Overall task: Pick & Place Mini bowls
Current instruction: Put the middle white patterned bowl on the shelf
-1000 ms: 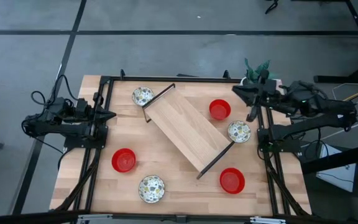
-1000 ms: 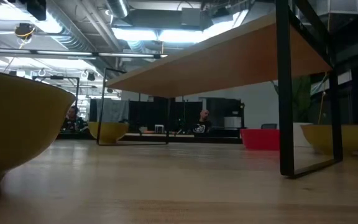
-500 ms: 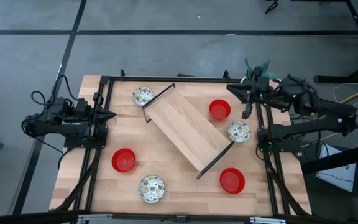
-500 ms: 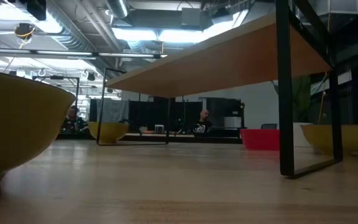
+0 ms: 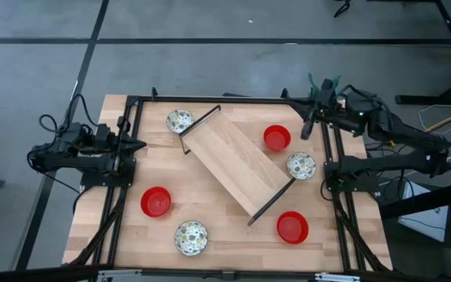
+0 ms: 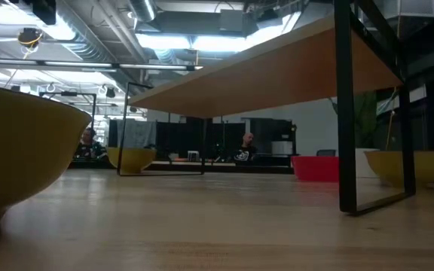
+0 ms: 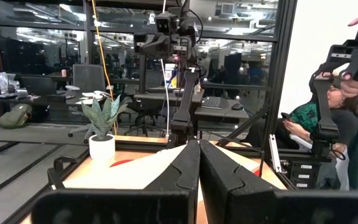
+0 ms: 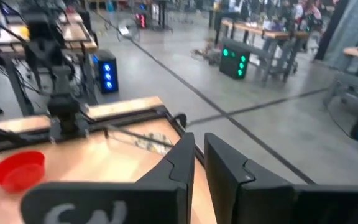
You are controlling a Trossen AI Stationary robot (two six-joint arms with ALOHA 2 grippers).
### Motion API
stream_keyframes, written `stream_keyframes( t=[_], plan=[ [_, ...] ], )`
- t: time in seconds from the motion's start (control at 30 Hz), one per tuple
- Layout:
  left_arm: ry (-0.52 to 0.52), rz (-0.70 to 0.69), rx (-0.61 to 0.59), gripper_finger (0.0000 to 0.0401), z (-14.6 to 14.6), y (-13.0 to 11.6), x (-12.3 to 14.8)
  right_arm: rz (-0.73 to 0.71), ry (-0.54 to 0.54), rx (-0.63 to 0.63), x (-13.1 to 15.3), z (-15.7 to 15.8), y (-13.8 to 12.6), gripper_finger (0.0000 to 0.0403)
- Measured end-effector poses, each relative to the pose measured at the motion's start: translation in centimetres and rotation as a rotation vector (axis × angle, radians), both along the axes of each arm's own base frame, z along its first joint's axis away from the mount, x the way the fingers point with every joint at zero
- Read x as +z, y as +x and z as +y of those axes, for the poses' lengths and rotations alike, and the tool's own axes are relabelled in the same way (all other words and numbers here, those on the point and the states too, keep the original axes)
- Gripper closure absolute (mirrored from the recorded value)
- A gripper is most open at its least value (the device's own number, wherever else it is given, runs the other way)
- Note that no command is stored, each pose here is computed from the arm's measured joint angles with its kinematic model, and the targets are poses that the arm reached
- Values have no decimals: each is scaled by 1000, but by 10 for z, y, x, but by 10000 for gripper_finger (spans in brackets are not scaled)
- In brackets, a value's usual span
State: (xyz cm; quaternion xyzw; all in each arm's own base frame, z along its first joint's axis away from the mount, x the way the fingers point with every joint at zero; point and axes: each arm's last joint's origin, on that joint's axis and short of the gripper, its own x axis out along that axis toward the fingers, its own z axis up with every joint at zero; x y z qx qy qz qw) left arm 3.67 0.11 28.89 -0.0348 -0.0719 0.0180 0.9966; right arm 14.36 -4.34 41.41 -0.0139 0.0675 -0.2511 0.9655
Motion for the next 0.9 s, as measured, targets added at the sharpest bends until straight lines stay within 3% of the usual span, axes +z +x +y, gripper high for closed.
stream_keyframes(
  t=[0.43, 0.9],
  plan=[
    [0, 0, 0, 397, 0, 0, 0, 220, 85, -17, -22, -2, -7, 363],
    [0, 0, 0, 397, 0, 0, 0, 504, 260, 9, -50, 4, -22, 363]
  ],
)
